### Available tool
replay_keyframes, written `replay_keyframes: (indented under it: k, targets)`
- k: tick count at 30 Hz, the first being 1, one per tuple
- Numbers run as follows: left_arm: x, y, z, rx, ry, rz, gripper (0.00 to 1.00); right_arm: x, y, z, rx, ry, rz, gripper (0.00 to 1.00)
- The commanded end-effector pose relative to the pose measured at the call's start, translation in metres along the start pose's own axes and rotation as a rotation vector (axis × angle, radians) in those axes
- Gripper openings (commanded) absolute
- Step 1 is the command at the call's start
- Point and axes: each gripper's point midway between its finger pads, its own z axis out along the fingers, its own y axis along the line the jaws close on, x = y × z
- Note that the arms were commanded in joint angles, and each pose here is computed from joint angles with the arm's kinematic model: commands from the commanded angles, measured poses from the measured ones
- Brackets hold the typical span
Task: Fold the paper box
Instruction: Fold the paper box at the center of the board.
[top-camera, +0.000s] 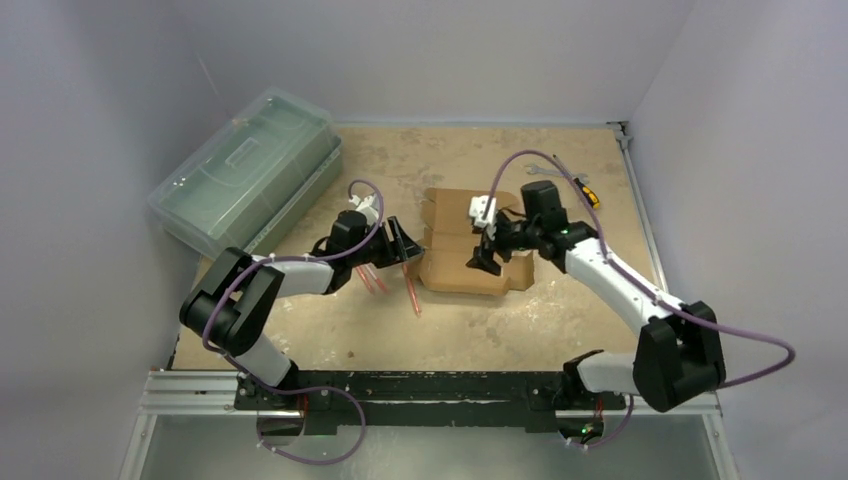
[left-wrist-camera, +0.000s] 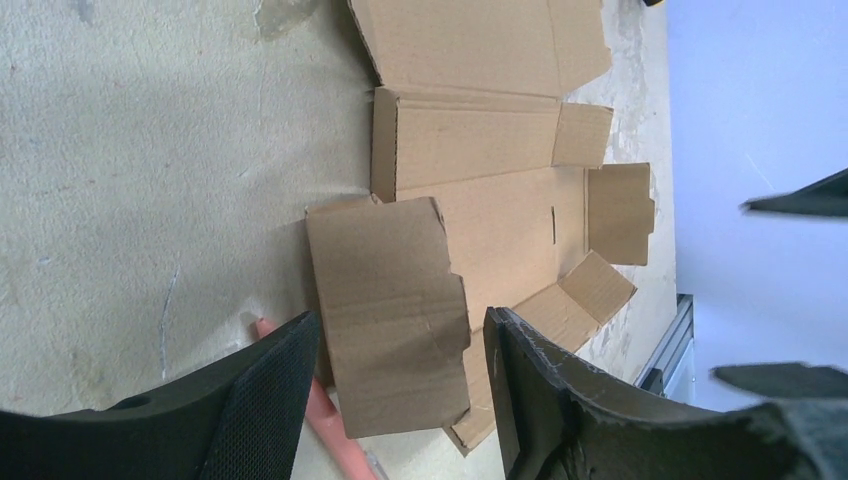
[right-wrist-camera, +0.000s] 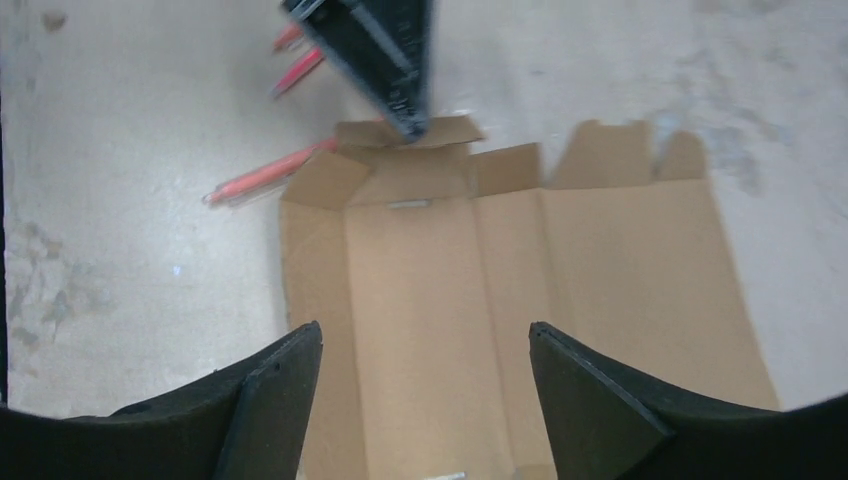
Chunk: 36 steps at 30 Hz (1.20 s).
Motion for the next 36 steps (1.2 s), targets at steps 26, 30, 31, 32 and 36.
replay_keyframes:
  k: [26, 30, 31, 32, 36]
  targets:
    - [-0.056, -0.031, -0.095, 0.060, -0.340, 0.031, 0.79, 0.127, -0.201, -0.035, 0.483, -0.300, 1.312, 0.79]
    - [-0.052, -0.032, -0.094, 0.082, -0.325, 0.019, 0.79, 0.136, -0.194, -0.022, 0.418, -0.278, 1.348, 0.70]
    - [-0.051, -0.034, -0.094, 0.092, -0.323, 0.018, 0.79, 0.139, -0.191, -0.019, 0.401, -0.272, 1.360, 0.67]
    - [-0.049, -0.035, -0.093, 0.107, -0.318, 0.016, 0.79, 0.143, -0.188, -0.015, 0.390, -0.264, 1.375, 0.65]
    - [-0.041, -0.042, -0.089, 0.162, -0.277, 0.005, 0.78, 0.149, -0.181, -0.005, 0.338, -0.261, 1.419, 0.56]
